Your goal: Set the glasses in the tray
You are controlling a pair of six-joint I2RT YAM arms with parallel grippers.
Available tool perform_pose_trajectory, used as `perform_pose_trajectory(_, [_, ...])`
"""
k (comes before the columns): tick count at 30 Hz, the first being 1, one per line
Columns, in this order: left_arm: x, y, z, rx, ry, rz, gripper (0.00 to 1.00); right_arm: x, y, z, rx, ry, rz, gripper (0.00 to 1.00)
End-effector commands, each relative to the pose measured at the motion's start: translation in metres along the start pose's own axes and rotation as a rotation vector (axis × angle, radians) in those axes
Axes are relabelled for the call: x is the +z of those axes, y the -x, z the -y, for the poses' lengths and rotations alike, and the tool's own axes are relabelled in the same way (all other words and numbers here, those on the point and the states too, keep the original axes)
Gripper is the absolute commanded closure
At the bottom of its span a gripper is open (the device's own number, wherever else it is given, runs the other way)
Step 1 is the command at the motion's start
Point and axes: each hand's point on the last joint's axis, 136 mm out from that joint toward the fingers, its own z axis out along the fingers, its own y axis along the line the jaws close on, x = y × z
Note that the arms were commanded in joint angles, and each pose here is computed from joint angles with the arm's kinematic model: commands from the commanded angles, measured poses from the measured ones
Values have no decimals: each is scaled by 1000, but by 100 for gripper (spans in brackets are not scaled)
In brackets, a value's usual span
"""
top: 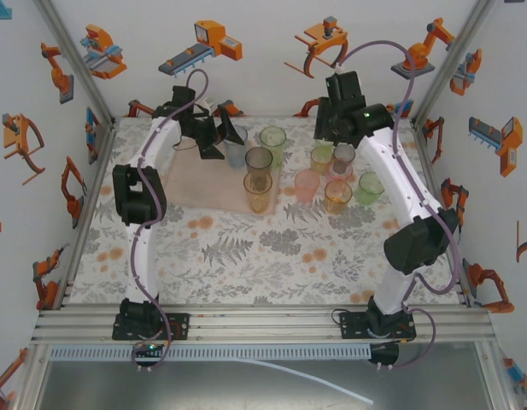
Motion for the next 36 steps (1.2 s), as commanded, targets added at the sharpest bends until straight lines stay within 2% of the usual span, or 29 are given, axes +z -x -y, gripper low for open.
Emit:
perform_pose_trajectory(1, [-30, 1, 19, 43, -15, 29, 3, -12, -3, 20, 46, -49, -6, 52])
perform_pose_trajectory(8, [-69, -10, 32, 90, 30, 44, 3, -29, -36, 64, 119, -129, -107, 53])
perform_pose_trajectory(12, [-101, -20, 42, 159, 101, 86, 3, -30, -70, 82, 161, -170, -178, 54])
perform_pose_trajectory(18, [-147, -46, 75, 353, 166, 137, 3, -6, -116, 86, 204, -170, -284, 55])
perform_pose_trajectory(25, [-171, -98, 106, 548, 133, 107, 3, 27, -163, 104, 203, -244, -395, 57])
perform_pose_trajectory(29, [-182, -117, 113, 603, 118, 107, 3, 43, -175, 108, 245, -238, -404, 57])
perform_pose_trajectory(36, [-195, -128, 118, 656, 119, 135, 3, 64, -175, 113, 264, -251, -396, 58])
